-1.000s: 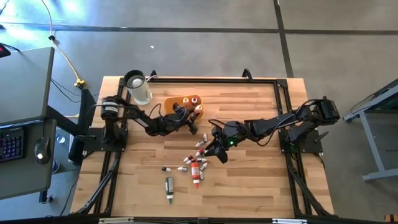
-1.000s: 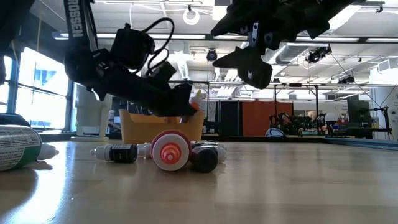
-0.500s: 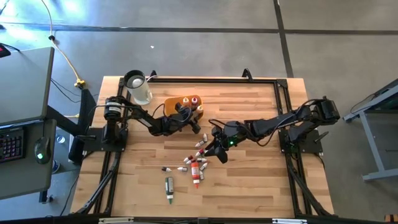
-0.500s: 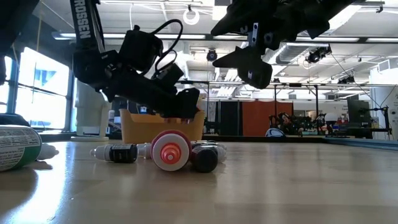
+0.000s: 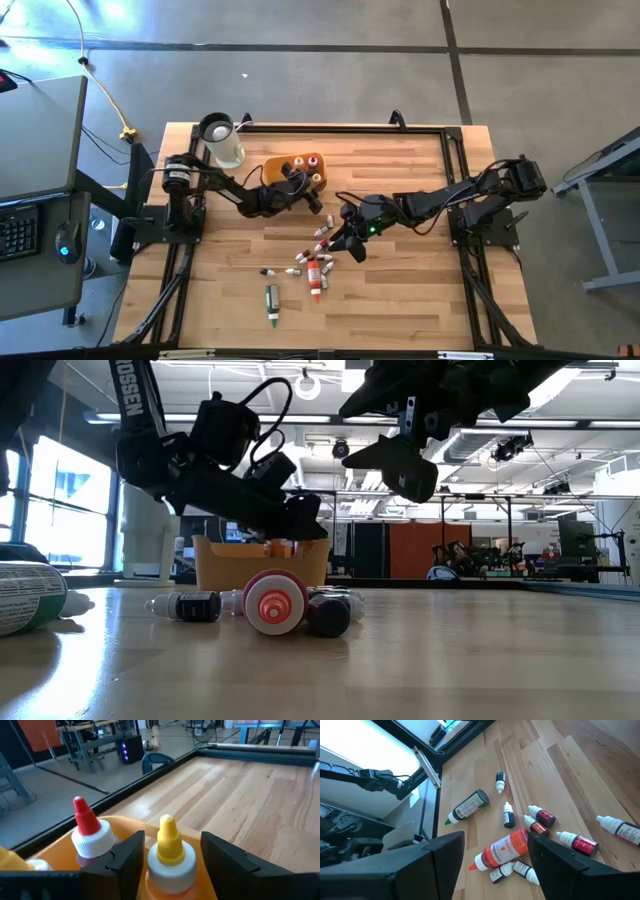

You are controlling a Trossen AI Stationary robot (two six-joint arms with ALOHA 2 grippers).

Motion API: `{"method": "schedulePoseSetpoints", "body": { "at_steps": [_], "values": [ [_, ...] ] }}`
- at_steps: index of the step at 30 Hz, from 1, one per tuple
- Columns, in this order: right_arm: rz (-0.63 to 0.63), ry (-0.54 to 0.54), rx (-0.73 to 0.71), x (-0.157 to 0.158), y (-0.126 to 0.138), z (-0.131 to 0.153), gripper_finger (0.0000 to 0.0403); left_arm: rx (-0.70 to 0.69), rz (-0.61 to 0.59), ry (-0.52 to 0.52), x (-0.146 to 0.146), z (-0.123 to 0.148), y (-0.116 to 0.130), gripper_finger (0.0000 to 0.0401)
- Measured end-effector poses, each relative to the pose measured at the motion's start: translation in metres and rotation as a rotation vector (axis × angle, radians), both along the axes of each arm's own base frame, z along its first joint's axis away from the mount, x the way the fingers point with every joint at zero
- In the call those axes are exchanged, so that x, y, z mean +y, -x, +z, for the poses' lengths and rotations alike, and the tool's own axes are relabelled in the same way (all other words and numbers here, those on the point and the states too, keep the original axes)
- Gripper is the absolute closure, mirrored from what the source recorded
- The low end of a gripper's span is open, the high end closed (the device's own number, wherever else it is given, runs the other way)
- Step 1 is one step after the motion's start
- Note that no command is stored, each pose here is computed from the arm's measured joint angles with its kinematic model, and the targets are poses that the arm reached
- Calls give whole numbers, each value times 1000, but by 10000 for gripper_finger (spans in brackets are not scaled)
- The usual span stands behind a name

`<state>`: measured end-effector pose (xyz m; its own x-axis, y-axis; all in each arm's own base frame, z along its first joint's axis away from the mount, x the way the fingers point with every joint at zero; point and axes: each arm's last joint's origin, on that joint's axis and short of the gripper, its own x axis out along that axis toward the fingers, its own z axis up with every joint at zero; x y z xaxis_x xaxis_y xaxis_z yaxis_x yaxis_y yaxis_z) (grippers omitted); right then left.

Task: Pick & Place food coloring
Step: Put the large yellow food coloring bottle into the yellow bin, then put the large green food coloring bottle into the yellow bin

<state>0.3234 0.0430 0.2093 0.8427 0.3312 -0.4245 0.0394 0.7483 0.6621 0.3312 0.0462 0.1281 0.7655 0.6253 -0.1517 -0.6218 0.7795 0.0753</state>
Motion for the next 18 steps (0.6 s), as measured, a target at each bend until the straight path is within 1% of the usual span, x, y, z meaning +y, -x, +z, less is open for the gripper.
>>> {"method": "schedulePoseSetpoints", "body": {
  "at_steps": [5,8,14,18],
  "values": [
    [0,0,1,0,0,0,190,35,-12,-16,-4,11,3,208],
    [0,0,0,0,0,0,190,45,-38,-46,-13,25,5,208],
    [3,6,-2,0,0,0,190,73,-46,-198,-40,67,18,208],
    [47,92,-32,0,0,0,190,146,-71,-318,-62,94,35,208]
  ]
}}
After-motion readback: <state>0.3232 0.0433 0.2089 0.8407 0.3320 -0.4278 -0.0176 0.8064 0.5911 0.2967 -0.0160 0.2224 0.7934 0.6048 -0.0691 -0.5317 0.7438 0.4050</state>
